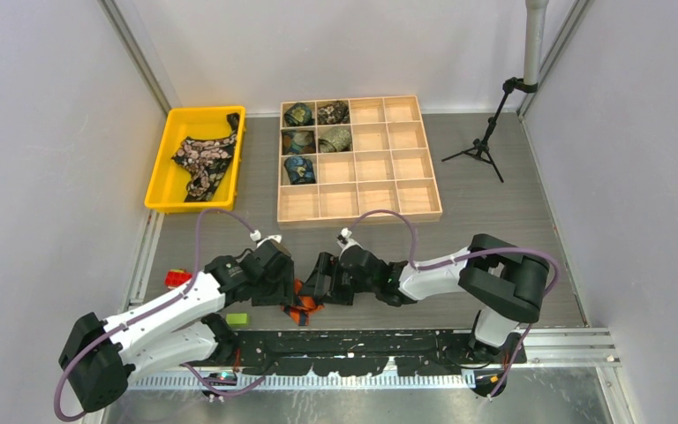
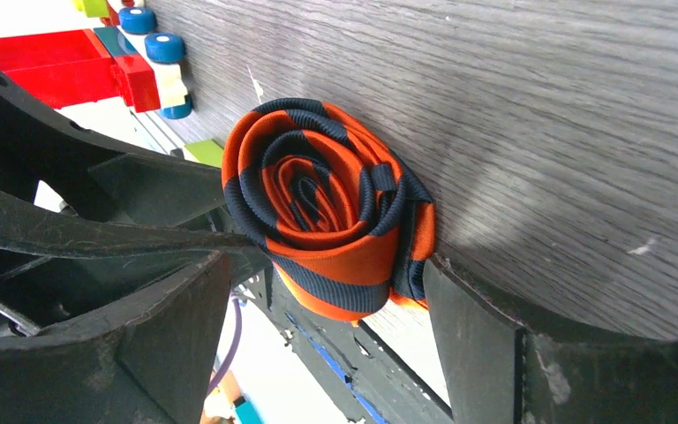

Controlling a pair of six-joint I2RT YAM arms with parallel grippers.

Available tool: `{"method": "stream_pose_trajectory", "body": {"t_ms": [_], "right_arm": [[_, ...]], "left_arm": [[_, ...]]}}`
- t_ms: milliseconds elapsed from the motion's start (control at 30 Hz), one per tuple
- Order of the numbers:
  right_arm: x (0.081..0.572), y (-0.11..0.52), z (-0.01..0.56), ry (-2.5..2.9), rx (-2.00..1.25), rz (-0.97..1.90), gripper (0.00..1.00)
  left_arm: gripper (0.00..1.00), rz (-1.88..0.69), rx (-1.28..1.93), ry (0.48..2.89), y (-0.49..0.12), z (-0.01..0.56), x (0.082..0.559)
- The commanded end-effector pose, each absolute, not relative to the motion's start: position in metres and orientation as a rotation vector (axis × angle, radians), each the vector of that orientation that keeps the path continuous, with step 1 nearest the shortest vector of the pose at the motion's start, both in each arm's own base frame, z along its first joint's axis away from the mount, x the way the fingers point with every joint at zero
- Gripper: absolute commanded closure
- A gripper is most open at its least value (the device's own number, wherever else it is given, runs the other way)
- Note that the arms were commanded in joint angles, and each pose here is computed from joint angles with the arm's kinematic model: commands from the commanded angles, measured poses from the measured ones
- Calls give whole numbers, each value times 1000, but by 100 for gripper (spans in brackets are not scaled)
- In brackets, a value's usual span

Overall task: Roll the ties
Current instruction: Pick up the tie at the center of the board.

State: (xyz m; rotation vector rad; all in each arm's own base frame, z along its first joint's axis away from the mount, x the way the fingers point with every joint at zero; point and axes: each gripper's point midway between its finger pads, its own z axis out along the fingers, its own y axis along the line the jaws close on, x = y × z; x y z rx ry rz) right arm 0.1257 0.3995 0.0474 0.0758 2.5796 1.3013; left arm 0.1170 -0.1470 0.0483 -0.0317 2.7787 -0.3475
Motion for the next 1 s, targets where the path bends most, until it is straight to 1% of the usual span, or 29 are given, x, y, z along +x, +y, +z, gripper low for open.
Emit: {"method": "stream_pose_trajectory", "body": {"t_ms": [0,133,400,567,700,800,867,967], "right_arm": [[116,397,22,2650,63,1240,17],[114,403,19,2655,61,1278,26],[117,408,19,2646,67,1286,37],[117,416,19,2647,73,1319,51],[116,418,22,2642,72,1330,65],[117,417,23,2640,78,1328,76],[118,418,25,2636,81,1329,80],[120,419,29,2634,87,1319,85]], "left_arm": [[43,-379,-70,2751,-152,48,123],[43,-366,-76,2757,-150,45,122],[43,-364,-92,2772,-149,39,119],[44,-361,-99,2775,-149,37,119],[43,-377,-109,2770,-150,38,118],[39,-398,-128,2762,-152,43,119],[36,-410,-133,2753,-152,48,119],[32,-423,-133,2739,-153,58,120]]}}
